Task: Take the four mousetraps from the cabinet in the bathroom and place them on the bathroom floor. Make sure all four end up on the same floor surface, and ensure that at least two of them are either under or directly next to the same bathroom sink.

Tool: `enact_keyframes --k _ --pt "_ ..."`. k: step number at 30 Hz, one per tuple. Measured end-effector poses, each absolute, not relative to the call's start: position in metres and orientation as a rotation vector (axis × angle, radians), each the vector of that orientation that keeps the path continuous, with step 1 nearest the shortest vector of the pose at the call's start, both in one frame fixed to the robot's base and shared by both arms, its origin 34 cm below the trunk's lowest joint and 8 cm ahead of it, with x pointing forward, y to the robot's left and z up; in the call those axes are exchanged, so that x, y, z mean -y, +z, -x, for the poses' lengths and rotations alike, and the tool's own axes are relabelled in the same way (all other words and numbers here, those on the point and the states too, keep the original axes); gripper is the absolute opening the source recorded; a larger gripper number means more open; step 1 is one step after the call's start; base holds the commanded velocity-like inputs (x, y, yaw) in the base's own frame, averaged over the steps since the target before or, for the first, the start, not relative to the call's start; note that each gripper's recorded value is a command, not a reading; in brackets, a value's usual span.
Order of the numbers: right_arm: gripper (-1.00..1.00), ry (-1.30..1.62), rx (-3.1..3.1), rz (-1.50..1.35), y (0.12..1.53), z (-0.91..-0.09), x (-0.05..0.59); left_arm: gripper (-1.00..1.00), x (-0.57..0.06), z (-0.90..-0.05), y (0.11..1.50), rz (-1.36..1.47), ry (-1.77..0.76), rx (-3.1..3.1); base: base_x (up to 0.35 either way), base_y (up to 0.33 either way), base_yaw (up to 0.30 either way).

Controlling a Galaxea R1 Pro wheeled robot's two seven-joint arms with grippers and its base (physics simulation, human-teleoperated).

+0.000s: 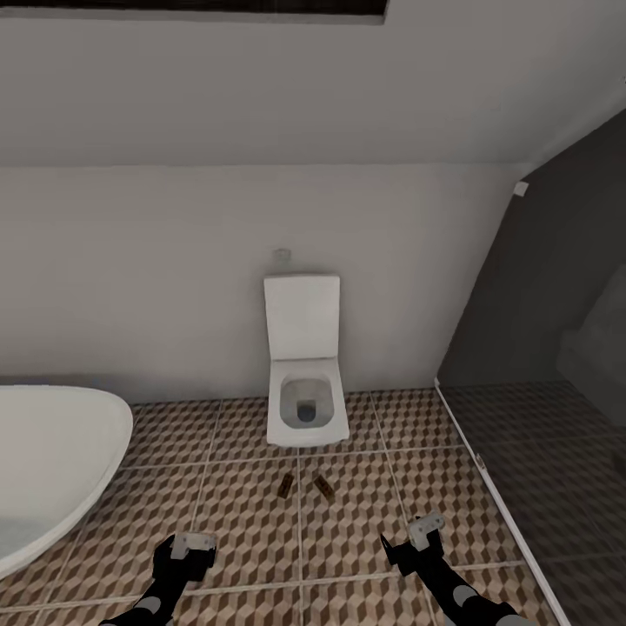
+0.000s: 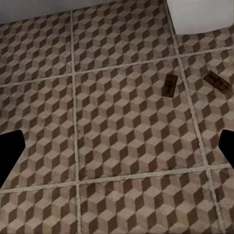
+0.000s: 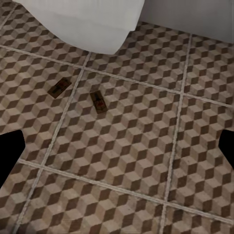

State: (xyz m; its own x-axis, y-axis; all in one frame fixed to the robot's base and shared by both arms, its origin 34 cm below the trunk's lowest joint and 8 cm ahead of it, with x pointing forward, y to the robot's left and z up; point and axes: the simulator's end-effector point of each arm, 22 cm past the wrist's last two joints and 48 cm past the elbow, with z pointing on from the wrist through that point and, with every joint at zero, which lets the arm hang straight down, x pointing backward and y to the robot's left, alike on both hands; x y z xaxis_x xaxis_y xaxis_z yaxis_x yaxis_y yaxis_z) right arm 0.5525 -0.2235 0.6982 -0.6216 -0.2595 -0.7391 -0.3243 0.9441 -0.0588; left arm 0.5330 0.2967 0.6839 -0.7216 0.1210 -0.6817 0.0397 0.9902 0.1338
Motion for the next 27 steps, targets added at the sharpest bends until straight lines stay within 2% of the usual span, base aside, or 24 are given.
enact_keyframes --k 27 --pt "1.0 0.093 -2.231 0.408 0.717 -0.565 0.222 1.0 -0.294 -0.546 0.702 -0.107 0.137 -2.334 0.0 0.0 0.0"
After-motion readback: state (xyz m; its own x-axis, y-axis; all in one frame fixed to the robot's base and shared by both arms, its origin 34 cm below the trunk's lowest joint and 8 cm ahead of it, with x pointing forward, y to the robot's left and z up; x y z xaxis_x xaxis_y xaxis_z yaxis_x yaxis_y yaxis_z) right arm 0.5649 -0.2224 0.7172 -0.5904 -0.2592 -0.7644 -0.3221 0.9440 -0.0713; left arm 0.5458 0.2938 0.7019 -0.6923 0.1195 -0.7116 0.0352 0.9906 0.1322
